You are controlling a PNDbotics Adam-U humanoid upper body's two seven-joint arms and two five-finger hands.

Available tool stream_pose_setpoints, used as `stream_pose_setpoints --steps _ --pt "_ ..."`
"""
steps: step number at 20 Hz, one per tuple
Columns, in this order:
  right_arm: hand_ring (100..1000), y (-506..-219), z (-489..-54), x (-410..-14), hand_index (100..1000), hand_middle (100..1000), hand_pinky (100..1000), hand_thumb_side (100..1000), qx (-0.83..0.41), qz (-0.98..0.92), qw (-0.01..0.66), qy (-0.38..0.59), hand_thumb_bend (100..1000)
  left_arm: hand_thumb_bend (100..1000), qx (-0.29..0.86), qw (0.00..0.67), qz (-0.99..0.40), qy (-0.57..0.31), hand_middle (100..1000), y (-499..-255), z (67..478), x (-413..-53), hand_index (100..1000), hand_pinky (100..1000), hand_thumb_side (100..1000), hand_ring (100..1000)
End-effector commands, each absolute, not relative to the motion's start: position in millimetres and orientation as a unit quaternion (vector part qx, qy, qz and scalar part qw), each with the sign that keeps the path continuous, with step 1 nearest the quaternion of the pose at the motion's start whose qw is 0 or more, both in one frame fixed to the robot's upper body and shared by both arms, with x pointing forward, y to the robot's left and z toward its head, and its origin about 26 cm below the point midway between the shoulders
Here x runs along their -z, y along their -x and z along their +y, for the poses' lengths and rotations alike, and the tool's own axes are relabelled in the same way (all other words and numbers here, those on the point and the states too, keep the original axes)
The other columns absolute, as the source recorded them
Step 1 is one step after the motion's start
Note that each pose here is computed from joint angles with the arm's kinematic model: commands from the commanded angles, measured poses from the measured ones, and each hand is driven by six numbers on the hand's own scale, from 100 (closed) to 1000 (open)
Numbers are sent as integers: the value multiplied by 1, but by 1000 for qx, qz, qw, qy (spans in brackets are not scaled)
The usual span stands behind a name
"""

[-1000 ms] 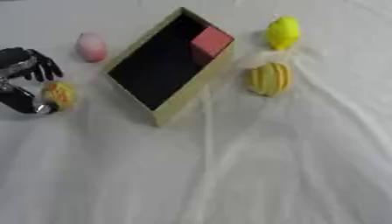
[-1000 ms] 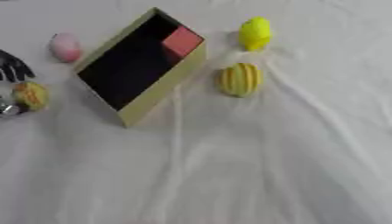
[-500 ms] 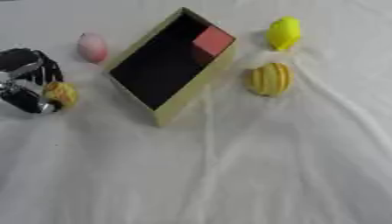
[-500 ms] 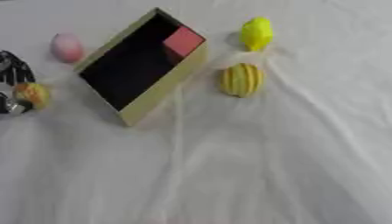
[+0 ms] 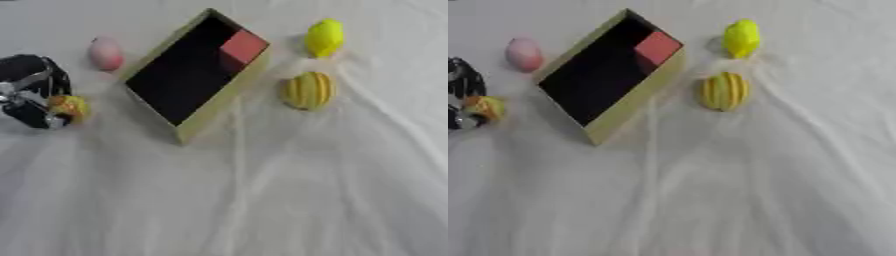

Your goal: Pick up objects on the table and place them in the box.

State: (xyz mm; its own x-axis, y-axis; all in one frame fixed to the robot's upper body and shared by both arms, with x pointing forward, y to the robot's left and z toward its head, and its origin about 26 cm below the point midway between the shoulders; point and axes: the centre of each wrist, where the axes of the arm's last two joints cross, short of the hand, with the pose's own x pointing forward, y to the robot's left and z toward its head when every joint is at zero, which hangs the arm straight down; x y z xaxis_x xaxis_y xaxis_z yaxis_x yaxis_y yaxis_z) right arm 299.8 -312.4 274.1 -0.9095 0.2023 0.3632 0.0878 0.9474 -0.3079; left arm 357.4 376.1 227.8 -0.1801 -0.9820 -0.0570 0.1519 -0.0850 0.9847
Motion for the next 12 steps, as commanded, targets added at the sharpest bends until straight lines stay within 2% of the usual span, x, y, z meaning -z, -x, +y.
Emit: stream_pose_setpoints --steps 1,4,7,12 --pt "822 -295 -315 -283 857 667 889 691 -146 -968 186 81 100 372 586 446 -505 -450 454 -350 370 -257 586 543 100 487" --pt "822 -295 -316 -283 858 666 888 690 -147 -968 185 83 100 361 577 412 -530 -465 453 -339 356 -280 585 543 100 493" --pt "822 -295 -317 -283 858 665 888 690 -148 -968 185 85 100 312 568 357 -570 -474 444 -325 334 -309 576 540 100 488" --pt "822 -295 -317 -284 858 666 889 690 -152 -967 185 83 100 281 565 274 -637 -446 454 -302 296 -344 564 537 100 480"
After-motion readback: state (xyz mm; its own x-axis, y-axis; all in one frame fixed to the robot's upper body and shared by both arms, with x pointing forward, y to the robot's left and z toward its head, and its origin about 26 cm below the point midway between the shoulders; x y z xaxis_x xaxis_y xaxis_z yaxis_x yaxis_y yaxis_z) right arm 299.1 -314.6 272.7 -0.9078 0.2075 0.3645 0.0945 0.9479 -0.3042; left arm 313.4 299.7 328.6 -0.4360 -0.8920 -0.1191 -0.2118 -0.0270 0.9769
